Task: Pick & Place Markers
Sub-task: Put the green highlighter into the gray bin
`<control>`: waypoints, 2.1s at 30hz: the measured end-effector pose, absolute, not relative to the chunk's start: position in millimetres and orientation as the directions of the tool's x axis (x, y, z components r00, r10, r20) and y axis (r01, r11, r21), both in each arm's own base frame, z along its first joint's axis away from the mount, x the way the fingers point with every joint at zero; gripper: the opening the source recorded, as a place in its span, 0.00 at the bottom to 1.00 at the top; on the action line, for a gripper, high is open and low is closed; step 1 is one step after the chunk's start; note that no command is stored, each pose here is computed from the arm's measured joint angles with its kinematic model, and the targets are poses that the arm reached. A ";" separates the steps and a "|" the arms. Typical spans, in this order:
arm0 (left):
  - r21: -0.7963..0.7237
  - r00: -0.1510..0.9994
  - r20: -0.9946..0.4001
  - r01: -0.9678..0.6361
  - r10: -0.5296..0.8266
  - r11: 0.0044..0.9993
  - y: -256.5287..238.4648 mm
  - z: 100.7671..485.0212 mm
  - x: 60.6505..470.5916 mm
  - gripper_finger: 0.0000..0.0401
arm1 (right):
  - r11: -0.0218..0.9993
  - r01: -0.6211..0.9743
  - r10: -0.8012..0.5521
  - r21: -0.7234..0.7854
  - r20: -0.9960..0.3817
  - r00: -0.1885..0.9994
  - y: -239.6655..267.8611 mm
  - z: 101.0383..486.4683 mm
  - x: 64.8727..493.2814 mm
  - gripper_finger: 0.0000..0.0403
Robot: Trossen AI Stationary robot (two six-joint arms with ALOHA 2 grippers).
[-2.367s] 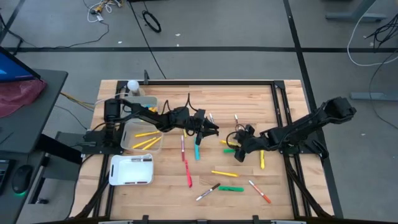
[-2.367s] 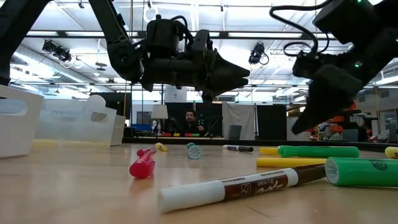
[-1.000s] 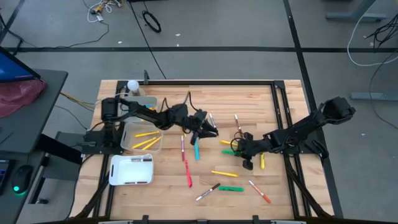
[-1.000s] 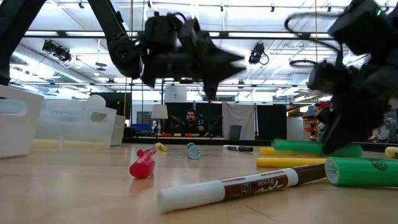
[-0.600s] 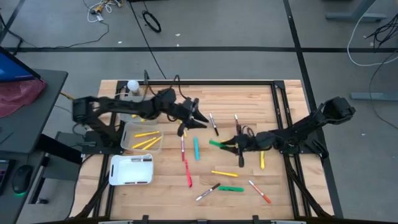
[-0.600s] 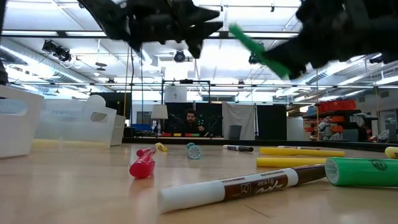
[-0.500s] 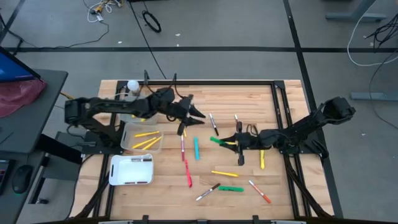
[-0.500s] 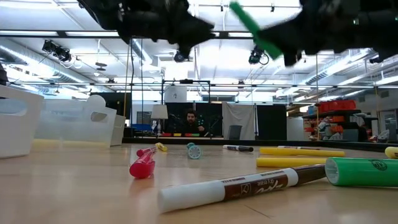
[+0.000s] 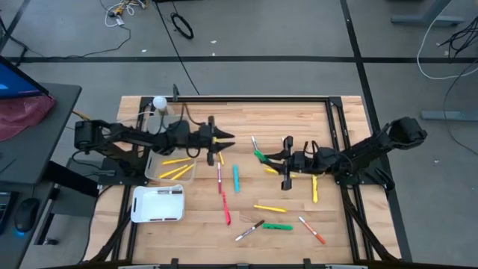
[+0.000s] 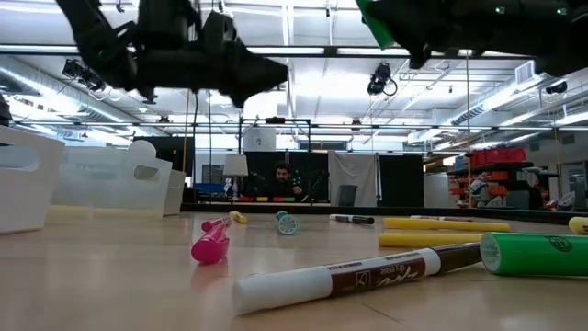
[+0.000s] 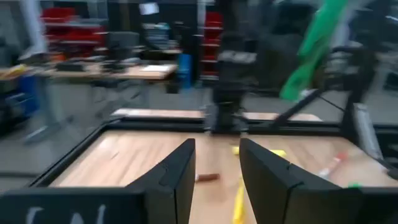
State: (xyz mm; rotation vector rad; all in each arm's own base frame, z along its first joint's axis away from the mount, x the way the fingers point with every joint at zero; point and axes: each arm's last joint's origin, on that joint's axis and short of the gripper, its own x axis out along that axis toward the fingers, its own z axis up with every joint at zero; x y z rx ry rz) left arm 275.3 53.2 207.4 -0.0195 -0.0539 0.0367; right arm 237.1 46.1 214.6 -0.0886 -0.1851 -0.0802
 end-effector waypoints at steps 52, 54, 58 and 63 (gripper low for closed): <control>0.214 0.931 0.250 0.214 -0.265 0.953 17.9 239.4 282.4 0.61 | 0.994 0.016 -0.009 -0.107 0.067 0.998 24.9 216.7 326.2 0.14; 0.214 0.932 0.248 0.214 -0.265 0.953 17.8 239.2 282.4 0.56 | 0.994 0.016 -0.009 -0.107 0.065 0.998 24.9 216.5 326.2 0.14; 0.213 0.934 0.247 0.207 -0.258 0.955 18.9 239.1 282.4 0.40 | 0.994 0.015 -0.008 -0.107 0.068 0.998 25.2 216.9 326.1 0.15; 0.212 0.935 0.240 0.211 -0.260 0.954 19.8 238.4 282.5 0.17 | 0.994 0.010 -0.004 -0.108 0.055 0.998 25.2 216.5 325.7 0.24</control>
